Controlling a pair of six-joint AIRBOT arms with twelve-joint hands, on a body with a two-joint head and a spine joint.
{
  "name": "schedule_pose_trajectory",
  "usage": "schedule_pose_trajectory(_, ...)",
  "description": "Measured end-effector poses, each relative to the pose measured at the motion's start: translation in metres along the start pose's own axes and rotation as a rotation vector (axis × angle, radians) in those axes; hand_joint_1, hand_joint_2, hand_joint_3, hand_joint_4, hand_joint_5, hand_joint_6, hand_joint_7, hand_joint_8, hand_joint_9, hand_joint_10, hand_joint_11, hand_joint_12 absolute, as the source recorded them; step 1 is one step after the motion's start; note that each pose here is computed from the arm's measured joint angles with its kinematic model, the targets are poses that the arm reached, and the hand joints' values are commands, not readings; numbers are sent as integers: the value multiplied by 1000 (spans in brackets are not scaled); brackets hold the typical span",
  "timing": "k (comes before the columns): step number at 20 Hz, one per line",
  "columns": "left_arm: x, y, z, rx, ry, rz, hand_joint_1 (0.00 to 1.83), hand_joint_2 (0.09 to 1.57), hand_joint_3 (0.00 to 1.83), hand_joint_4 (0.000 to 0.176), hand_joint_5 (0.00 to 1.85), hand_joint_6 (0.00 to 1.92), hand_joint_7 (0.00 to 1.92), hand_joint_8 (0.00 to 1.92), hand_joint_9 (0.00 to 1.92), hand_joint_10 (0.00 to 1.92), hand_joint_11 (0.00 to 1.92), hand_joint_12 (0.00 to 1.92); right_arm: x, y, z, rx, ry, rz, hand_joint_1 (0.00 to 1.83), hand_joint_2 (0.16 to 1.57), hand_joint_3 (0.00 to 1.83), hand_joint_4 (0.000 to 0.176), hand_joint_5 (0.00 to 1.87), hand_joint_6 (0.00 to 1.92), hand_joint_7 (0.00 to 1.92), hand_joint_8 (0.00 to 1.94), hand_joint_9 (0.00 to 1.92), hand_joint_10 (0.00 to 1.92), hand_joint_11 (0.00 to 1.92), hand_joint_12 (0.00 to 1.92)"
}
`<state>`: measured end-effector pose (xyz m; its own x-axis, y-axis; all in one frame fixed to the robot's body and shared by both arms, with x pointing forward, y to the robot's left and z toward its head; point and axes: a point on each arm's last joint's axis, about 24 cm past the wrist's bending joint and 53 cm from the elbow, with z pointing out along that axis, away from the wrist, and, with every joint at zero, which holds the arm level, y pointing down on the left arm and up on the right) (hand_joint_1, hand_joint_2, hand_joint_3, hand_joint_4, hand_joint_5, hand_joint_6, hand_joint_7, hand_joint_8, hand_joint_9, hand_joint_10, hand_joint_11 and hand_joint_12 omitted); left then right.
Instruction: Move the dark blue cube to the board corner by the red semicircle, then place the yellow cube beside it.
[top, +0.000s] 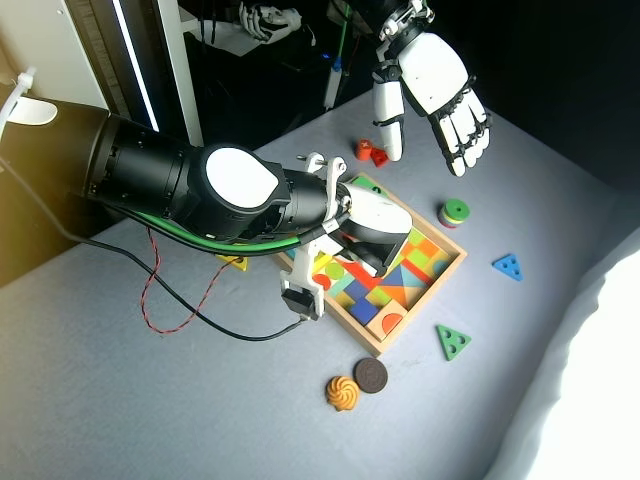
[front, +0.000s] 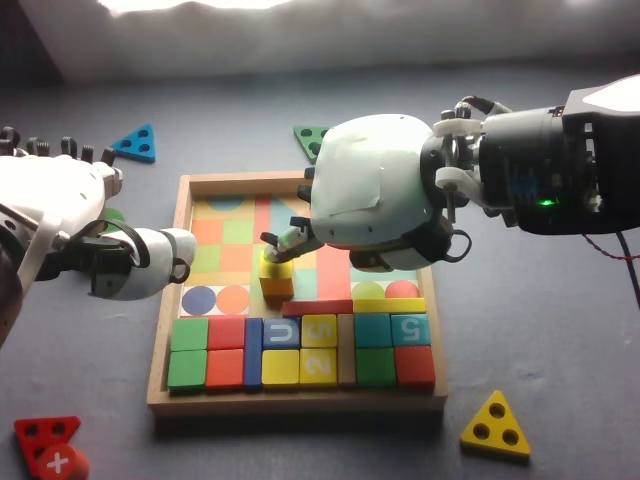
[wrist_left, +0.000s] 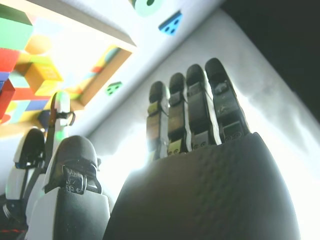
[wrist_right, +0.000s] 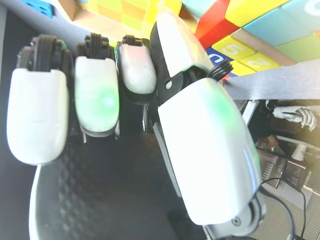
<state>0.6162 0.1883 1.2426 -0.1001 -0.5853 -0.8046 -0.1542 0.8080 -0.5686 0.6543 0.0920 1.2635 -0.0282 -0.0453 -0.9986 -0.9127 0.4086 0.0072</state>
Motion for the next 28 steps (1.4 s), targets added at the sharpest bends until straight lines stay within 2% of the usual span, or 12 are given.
schedule_pose_trajectory(1, 0, 0, 0, 1, 1, 0, 0, 1261, 1, 0, 198, 3, 162, 5, 148, 3, 0, 351, 0, 0, 0, 1, -1, 1, 1506, 1319, 0, 0, 494, 2, 1414, 1941, 1581, 1921, 1722, 1921)
schedule_pose_trajectory(3, 1, 0, 0, 0, 1, 2, 0, 1256, 0, 0, 214, 6, 184, 8, 166, 7, 0, 376, 0, 0, 0, 0, -1, 2, 1519, 1329, 0, 0, 514, 8, 1434, 1941, 1588, 1921, 1724, 1921)
schedule_pose_trajectory(6, 2, 1, 0, -3, 4, 2, 0, 1254, 0, 0, 192, 1, 160, 2, 138, 1, 0, 297, 1, 0, 0, 0, 1, 3, 1487, 1337, 4, 0, 498, 1, 1418, 1941, 1590, 1921, 1734, 1921)
schedule_pose_trajectory(8, 2, 1, 0, -3, 4, 3, 0, 1247, 0, 0, 193, 2, 166, 3, 148, 2, 0, 329, 1, 0, 0, 0, 1, 2, 1486, 1338, 3, 0, 501, 3, 1397, 1941, 1581, 1921, 1730, 1921)
schedule_pose_trajectory(12, 2, 1, 0, -3, 4, 2, 0, 1255, 3, 0, 257, 5, 243, 8, 229, 9, 0, 554, 1, 0, 0, -1, 1, -2, 1500, 1341, 3, 0, 513, 17, 1378, 1941, 1559, 1921, 1709, 1921)
schedule_pose_trajectory(16, 3, 0, -1, 0, 6, 3, 0, 1263, 3, 0, 250, 2, 225, 2, 208, 2, 0, 491, 1, 2, 0, -2, 1, -5, 1502, 1339, 1, 0, 509, 5, 1392, 1941, 1570, 1921, 1719, 1921)
schedule_pose_trajectory(17, 3, 0, -1, 2, 9, 3, 0, 1268, 4, 0, 217, 3, 192, 3, 178, 2, 0, 408, 1, 3, 1, -5, 1, -4, 1495, 1340, 1, 0, 500, 1, 1385, 1941, 1568, 1921, 1715, 1921)
schedule_pose_trajectory(19, 3, 0, -1, 2, 8, 3, 0, 1274, 3, 0, 229, 5, 209, 6, 194, 6, 0, 450, 3, 7, 1, -12, 4, -1, 1437, 1344, 3, 0, 493, 0, 1396, 1941, 1563, 1921, 1720, 1921)
schedule_pose_trajectory(22, 3, 0, -1, 1, 8, 3, 0, 1275, 2, 0, 221, 0, 191, 0, 170, 1, 0, 405, 10, 10, 1, -17, 14, 11, 1527, 1327, 0, 0, 506, 4, 1372, 1941, 1575, 1921, 1719, 1921)
schedule_pose_trajectory(24, 3, -1, -1, 2, 6, 4, 0, 1279, 2, 0, 244, 6, 210, 6, 185, 5, 0, 441, 11, 9, 1, -15, 16, 15, 1454, 1341, 1, 0, 524, 9, 1367, 1941, 1572, 1921, 1715, 1921)
schedule_pose_trajectory(27, 2, -1, -1, 3, 5, 3, 0, 1276, 0, 0, 221, 0, 191, 0, 169, 0, 0, 377, 16, 7, -1, -9, 23, 25, 1520, 1329, 0, 0, 526, 5, 1407, 1941, 1578, 1921, 1723, 1921)
schedule_pose_trajectory(28, 3, -1, -1, 4, 6, 3, 0, 1273, 0, 0, 218, 0, 186, 1, 163, 1, 0, 346, 15, 6, -2, -6, 23, 24, 1475, 1347, 4, 0, 506, 6, 1397, 1941, 1571, 1921, 1725, 1921)
